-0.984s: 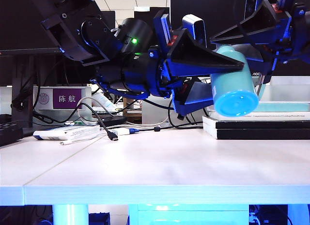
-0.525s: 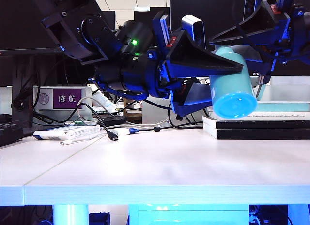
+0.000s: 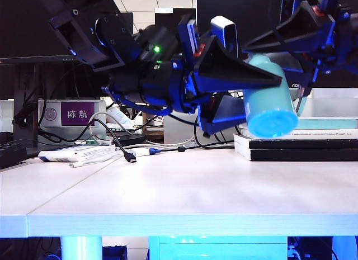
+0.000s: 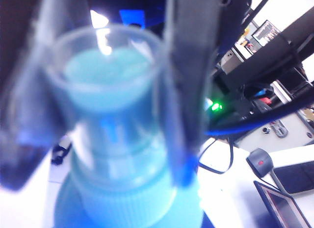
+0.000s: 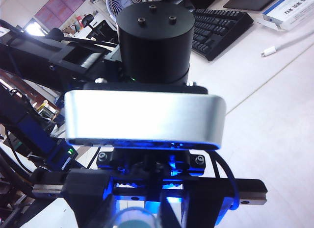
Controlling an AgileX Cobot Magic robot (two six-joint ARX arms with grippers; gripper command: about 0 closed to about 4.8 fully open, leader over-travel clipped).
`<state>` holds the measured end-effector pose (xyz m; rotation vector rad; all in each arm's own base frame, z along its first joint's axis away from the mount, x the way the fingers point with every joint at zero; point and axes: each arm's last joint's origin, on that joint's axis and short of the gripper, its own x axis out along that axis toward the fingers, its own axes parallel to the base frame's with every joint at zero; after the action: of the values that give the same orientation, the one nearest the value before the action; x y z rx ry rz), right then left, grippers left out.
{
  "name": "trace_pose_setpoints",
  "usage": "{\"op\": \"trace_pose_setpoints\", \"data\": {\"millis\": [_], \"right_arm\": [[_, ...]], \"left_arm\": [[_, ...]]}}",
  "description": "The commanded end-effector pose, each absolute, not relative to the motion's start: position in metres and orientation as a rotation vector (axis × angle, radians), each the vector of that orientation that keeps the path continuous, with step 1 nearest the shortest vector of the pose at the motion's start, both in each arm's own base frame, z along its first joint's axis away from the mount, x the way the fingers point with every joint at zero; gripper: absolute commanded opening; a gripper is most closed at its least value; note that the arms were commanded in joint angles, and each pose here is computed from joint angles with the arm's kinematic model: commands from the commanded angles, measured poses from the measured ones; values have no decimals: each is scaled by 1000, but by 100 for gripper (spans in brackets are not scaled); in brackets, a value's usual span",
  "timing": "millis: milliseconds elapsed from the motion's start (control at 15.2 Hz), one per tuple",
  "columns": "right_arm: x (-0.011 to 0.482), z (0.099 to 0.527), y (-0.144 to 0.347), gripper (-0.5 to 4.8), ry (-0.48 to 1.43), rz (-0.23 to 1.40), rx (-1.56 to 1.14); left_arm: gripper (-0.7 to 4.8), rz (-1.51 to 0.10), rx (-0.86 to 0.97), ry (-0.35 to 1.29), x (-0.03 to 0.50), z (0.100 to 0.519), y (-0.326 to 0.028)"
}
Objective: Pick up the sprayer with the left hand and remove the lid with the right hand then place it on the table.
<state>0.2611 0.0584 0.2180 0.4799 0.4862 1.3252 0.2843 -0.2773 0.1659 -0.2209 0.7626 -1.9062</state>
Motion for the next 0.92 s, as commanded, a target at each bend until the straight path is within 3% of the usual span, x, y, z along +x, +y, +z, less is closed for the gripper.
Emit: {"op": "trace_pose_setpoints", "data": {"millis": [66,918], "right_arm": [[271,245,56,-5,325,1279,390],[274,249,49,-5,281,1230,374]], "left_arm": [[89,-1919,-244,880,272,153,-279],[88,-1874,-210,1012,262,136,-273]]}}
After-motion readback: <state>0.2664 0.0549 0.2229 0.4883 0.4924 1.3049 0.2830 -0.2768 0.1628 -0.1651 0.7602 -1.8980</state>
